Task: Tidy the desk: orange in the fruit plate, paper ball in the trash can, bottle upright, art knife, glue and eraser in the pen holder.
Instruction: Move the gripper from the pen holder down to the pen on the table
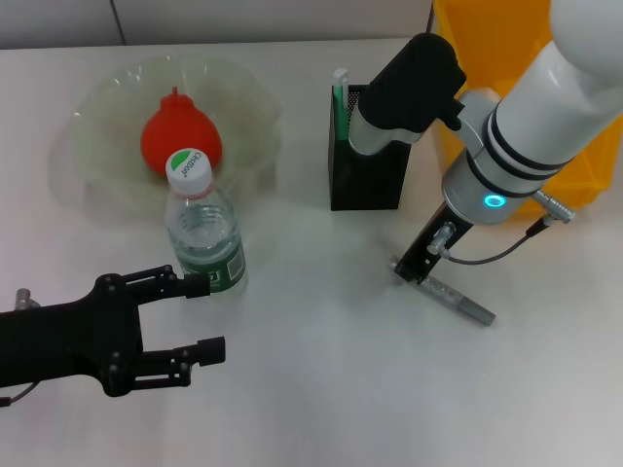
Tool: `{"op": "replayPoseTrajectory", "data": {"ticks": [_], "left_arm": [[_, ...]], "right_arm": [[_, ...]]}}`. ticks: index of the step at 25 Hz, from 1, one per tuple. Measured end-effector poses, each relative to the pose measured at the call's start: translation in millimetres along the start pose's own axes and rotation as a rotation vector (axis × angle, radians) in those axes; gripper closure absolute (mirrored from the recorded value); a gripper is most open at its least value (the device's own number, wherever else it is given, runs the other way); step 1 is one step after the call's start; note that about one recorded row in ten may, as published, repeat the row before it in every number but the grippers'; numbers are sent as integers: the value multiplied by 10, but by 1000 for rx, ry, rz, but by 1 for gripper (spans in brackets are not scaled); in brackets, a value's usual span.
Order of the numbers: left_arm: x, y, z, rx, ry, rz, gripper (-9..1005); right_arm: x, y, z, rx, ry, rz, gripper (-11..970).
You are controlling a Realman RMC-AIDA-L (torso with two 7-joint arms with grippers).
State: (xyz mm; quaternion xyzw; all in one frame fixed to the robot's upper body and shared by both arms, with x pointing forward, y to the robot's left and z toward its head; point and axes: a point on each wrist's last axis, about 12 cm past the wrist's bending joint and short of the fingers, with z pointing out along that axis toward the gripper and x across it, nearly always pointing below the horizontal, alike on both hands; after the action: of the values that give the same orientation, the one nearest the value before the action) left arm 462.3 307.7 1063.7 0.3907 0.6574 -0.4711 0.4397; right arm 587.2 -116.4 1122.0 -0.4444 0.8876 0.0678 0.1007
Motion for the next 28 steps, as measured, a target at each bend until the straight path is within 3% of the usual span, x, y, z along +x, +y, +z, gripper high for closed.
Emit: {"op": "replayPoseTrajectory", "data": {"ticks": [7, 14, 21, 28], "left_arm": [[12, -12, -9, -1, -1, -3, 196], [4, -19, -31, 0, -9, -2, 196], [2, -23, -30, 3, -11, -2, 196], [3, -25, -23, 3, -13, -3, 196]], "right_arm": [[-9, 32, -84, -5, -26, -9, 863], [-45, 56, -455, -4, -108, -32, 874], [-43, 26, -360, 17, -52, -42, 876], [-42, 38, -184, 40, -22, -61, 640]]}}
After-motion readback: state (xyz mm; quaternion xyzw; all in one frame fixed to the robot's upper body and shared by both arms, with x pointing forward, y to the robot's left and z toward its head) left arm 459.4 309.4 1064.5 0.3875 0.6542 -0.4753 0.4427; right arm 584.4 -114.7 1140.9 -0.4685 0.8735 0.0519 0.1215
